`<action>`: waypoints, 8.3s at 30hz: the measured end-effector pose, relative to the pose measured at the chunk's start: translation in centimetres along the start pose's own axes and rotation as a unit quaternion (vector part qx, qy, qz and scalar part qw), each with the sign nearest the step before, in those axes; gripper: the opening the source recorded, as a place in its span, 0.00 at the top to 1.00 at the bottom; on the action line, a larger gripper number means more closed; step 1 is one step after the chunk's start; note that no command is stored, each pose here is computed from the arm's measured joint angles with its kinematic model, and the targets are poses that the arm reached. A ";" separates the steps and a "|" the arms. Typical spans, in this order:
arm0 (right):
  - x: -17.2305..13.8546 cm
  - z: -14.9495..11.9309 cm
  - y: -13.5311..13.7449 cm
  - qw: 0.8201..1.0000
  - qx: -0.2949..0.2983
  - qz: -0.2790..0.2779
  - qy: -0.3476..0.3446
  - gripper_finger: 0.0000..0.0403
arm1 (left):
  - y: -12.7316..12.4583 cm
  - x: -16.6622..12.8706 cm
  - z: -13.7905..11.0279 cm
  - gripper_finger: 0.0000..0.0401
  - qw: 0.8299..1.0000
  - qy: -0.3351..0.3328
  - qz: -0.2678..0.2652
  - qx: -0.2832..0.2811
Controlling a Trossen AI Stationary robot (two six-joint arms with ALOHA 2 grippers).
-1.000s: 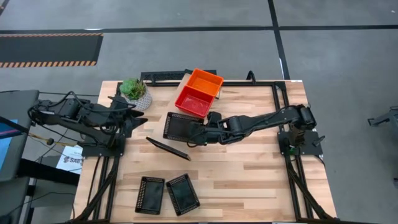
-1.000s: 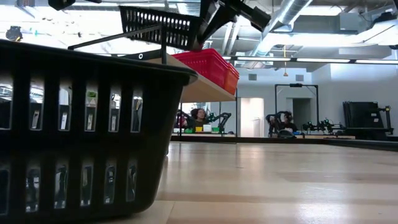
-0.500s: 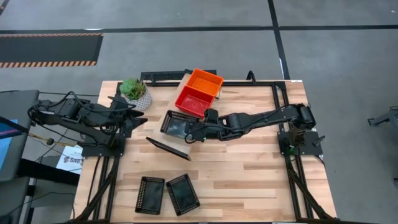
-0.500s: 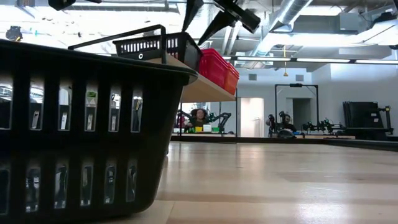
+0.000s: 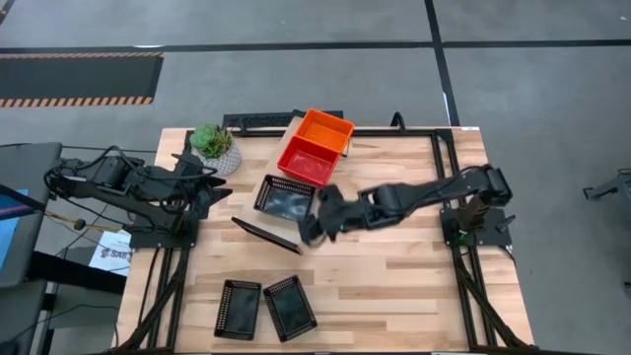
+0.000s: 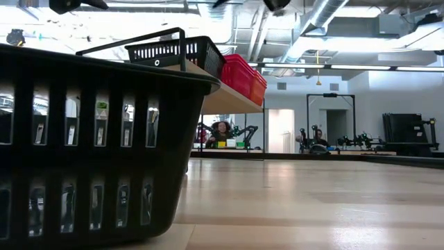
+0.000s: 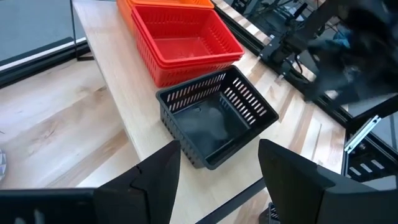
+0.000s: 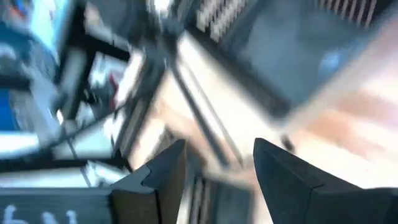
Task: Stack baskets on shelf by color
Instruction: Stack the right black bin on top of the black bin on the shelf
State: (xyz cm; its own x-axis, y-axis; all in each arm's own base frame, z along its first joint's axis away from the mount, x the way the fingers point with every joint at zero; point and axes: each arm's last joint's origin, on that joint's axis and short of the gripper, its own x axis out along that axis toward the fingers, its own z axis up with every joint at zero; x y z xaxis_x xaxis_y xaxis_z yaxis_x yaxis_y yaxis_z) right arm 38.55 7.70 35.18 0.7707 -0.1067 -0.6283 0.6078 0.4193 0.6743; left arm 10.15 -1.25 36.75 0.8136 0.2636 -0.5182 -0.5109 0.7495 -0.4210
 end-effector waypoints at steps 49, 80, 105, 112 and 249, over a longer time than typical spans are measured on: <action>7.0 -13.2 -1.2 0.934 -0.300 -0.009 0.193 0.52 | 0.7 0.0 -0.5 0.49 0.998 0.017 0.041 -0.039; 14.7 -17.3 -4.8 0.955 -0.174 -0.065 0.231 0.62 | 0.0 1.3 -0.7 0.49 0.996 0.023 0.076 -0.048; 11.1 -15.3 -0.9 0.939 -0.244 -0.082 0.228 0.89 | 0.2 1.3 -0.8 0.49 0.996 0.026 0.084 -0.032; 10.8 -14.8 -0.1 0.927 -0.295 -0.055 0.226 0.67 | 0.2 1.3 -0.9 0.49 0.995 0.030 0.088 -0.029; 5.6 14.4 -2.8 0.879 -0.466 -0.012 0.104 0.98 | 0.5 1.3 -0.8 0.49 0.990 -0.003 0.113 -0.080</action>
State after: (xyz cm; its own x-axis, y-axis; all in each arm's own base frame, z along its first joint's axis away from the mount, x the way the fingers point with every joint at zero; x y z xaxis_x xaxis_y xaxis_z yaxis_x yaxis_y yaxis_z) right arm 43.94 -7.02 35.38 0.6492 0.0011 -0.7606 0.1280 0.9856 0.1106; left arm 10.72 -1.06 35.32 0.6752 0.4165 -0.6088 -0.7167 0.5658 -0.4077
